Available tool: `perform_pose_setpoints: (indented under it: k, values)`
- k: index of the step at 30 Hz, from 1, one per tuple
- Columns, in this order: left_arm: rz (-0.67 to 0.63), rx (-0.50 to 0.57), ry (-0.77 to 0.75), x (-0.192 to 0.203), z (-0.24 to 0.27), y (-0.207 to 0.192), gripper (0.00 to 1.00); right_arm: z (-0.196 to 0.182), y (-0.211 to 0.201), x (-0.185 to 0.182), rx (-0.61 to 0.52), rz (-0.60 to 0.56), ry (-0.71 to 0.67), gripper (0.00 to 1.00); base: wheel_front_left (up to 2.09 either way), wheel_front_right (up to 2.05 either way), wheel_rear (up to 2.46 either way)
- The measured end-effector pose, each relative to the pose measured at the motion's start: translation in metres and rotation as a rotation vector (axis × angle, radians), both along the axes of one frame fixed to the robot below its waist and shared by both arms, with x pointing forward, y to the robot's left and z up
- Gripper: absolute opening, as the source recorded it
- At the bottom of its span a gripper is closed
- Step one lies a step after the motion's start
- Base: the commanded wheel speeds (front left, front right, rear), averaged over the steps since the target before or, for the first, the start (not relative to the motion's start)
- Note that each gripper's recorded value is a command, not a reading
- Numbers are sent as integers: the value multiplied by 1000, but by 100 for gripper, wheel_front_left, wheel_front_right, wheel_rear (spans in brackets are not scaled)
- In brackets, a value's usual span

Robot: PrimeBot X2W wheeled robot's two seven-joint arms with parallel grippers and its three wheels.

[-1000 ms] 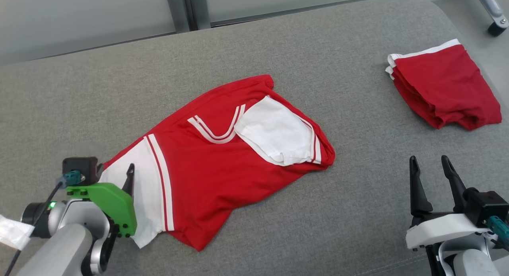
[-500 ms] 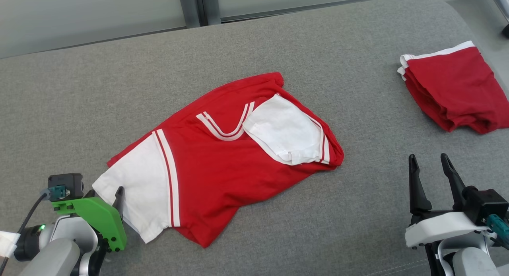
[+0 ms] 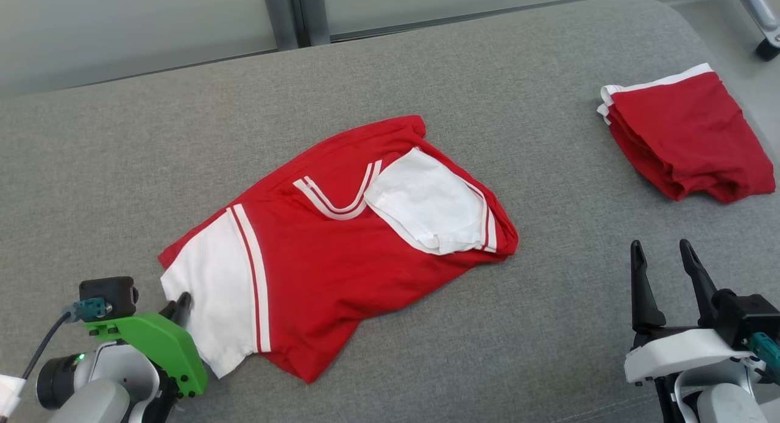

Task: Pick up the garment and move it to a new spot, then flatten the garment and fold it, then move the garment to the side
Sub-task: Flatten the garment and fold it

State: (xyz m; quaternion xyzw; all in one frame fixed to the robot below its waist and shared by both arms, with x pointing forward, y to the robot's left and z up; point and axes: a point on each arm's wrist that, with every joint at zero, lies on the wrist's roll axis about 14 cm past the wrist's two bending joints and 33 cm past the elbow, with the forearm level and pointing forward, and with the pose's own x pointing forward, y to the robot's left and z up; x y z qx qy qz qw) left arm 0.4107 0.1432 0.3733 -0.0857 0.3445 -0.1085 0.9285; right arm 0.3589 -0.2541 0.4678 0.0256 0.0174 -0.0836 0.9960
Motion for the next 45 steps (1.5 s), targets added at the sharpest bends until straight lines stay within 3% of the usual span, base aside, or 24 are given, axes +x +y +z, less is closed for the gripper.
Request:
perform_pose_setpoints:
  k: [9,13,20,32,37,45]
  values:
    - [-148,-112,-179,-8,78,-49,0,1,-1,-5,-1,-4,-2,100,0,0,0]
    - [-309,-219,-286,-18,133,-104,0,4,1,-6,-3,1,-10,100,0,0,0]
    - [-533,-324,-339,-30,164,-195,0,10,-4,-8,-7,-12,-28,100,0,0,0]
    - [-780,-385,-308,-54,148,-313,0,18,-33,-26,6,-113,-47,100,0,0,0]
    - [-838,-382,-278,-63,129,-334,0,15,-45,-37,13,-160,-34,100,0,0,0]
    - [-954,-339,-110,-103,74,-341,0,9,-56,-46,11,-203,-9,100,0,0,0]
